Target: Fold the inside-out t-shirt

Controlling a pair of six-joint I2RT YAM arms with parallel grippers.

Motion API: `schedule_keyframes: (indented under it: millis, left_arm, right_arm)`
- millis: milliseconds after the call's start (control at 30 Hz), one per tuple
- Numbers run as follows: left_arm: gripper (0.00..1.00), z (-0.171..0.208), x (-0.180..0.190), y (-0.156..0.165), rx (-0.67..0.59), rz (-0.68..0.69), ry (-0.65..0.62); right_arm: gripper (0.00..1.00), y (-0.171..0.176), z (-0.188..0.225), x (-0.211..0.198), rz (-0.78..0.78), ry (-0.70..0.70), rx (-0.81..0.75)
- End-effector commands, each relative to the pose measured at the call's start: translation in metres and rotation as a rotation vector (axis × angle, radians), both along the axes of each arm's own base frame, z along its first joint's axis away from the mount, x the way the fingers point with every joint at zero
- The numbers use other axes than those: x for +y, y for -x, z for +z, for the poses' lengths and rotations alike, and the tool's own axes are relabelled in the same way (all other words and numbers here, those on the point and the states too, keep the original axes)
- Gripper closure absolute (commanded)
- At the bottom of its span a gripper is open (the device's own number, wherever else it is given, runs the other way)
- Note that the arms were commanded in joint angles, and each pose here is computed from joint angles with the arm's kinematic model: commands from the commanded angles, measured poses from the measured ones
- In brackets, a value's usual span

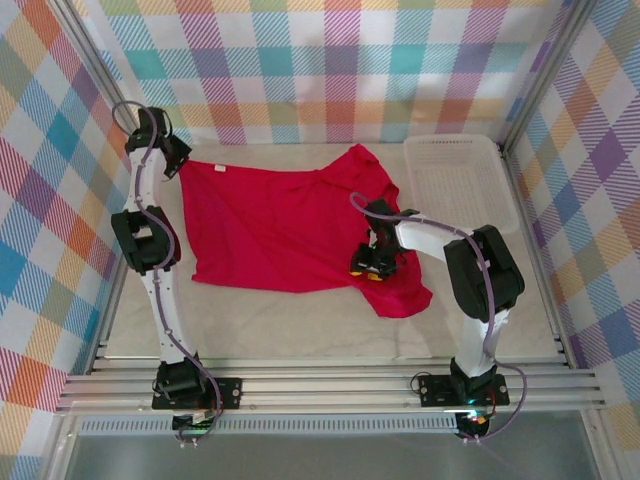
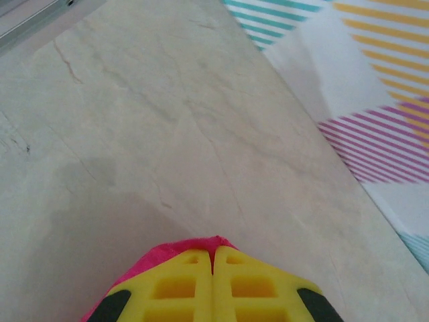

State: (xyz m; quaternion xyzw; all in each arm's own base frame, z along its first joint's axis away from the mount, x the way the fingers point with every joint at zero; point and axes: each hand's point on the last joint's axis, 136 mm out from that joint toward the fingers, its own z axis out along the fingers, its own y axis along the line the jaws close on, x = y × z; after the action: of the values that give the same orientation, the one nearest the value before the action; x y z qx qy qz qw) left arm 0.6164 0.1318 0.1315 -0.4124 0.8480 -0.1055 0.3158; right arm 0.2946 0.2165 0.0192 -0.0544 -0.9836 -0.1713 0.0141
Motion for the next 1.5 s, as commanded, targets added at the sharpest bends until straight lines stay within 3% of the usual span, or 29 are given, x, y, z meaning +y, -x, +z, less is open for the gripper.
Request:
schedule_keyframes:
  millis: [0, 67, 133, 200, 267, 400, 500, 633, 733, 833, 1000, 1100, 1233, 1333, 1467]
  left_arm:
    - [1.0, 0.014, 0.028, -0.016, -0.106, 0.085, 0.038]
    - [0.95, 0.011, 0.025, -0.019, -0.115, 0.062, 0.068]
    - [0.82, 0.008, 0.019, -0.014, -0.086, 0.031, 0.076]
    - [0.6, 0.007, 0.016, -0.001, -0.031, 0.022, 0.049]
    - [0.51, 0.014, 0.009, 0.017, 0.03, 0.0, -0.02]
    - [0.49, 0.033, -0.044, 0.056, 0.078, -0.11, -0.129]
    - [0.49, 0.032, -0.122, 0.083, 0.031, -0.291, -0.056]
    - [0.5, -0.016, -0.193, 0.118, 0.086, -0.444, 0.072]
    - [0.52, -0.063, -0.207, 0.141, 0.179, -0.449, 0.155]
    - [0.54, -0.093, -0.2, 0.163, 0.277, -0.438, 0.139]
    - [0.56, -0.119, -0.172, 0.206, 0.384, -0.37, 0.166]
    - [0.56, -0.129, -0.174, 0.24, 0.413, -0.339, 0.214]
    - [0.56, -0.138, -0.208, 0.284, 0.385, -0.302, 0.334]
    - [0.56, -0.139, -0.254, 0.311, 0.348, -0.327, 0.383]
    - [0.56, -0.112, -0.333, 0.337, 0.297, -0.486, 0.406]
  right_arm:
    - [0.59, 0.041, -0.026, -0.041, -0.012, 0.183, 0.155]
    - [0.58, 0.038, -0.019, -0.04, -0.011, 0.178, 0.138]
    - [0.56, 0.029, -0.004, -0.031, -0.007, 0.143, 0.103]
    - [0.53, 0.015, 0.017, -0.016, 0.005, 0.093, 0.052]
    - [0.5, -0.002, 0.043, 0.002, 0.027, 0.04, -0.014]
    - [0.39, -0.027, 0.078, 0.03, 0.034, -0.068, -0.092]
    - [0.38, -0.035, 0.076, 0.036, 0.019, -0.085, -0.094]
    - [0.38, -0.038, 0.053, 0.037, 0.003, -0.063, -0.059]
    - [0.38, -0.043, 0.034, 0.037, -0.006, -0.035, -0.041]
    - [0.38, -0.058, 0.017, 0.04, -0.015, -0.008, -0.047]
    - [0.4, -0.116, -0.004, 0.062, 0.005, 0.029, -0.104]
    - [0.4, -0.155, -0.017, 0.081, 0.021, 0.034, -0.127]
    - [0.4, -0.205, -0.014, 0.114, 0.053, -0.041, -0.195]
    - [0.37, -0.233, 0.004, 0.136, 0.044, -0.185, -0.28]
    - [0.33, -0.244, 0.05, 0.145, 0.078, -0.291, -0.379]
